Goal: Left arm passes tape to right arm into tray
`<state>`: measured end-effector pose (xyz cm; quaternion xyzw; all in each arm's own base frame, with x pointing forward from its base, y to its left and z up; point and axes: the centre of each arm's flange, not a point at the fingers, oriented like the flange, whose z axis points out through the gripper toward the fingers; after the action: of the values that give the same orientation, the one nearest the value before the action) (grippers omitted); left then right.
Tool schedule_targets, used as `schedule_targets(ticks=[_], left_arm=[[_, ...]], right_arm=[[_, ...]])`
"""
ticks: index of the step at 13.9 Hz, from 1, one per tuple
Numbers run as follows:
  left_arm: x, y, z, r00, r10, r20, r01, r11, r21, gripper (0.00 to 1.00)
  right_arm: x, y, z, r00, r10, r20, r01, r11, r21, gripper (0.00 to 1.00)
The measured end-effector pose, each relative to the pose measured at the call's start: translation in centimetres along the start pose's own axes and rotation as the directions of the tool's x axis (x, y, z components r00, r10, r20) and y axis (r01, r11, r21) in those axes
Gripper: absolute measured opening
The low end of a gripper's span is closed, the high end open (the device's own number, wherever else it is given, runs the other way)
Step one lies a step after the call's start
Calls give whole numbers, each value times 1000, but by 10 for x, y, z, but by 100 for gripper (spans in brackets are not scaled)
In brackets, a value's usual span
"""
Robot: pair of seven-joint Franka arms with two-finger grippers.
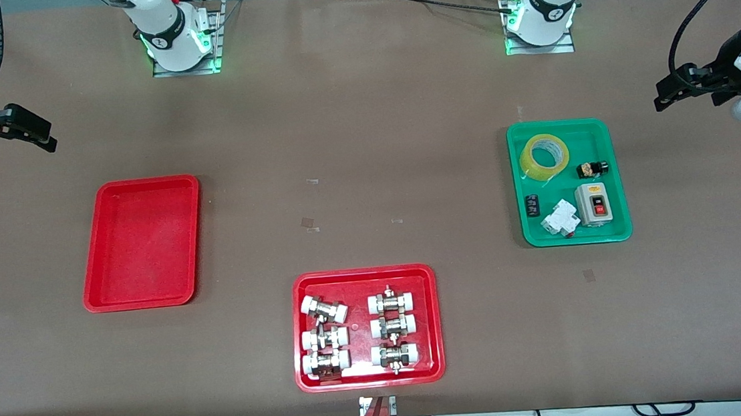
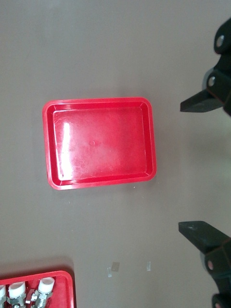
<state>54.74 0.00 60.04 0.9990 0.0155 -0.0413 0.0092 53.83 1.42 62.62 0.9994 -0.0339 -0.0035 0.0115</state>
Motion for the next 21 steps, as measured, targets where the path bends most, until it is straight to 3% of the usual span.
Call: schedule_targets(ticks=[14, 21], left_arm=[[6, 4, 10, 1000, 6, 18, -6, 1000, 3, 100], [46, 18, 101, 993, 19, 113, -21, 1000, 19, 100]], right_arm=[[0, -5, -5, 1000, -8, -11, 8, 1000, 0, 100], [0, -5, -5, 1000, -8, -10, 8, 1000, 0, 100]])
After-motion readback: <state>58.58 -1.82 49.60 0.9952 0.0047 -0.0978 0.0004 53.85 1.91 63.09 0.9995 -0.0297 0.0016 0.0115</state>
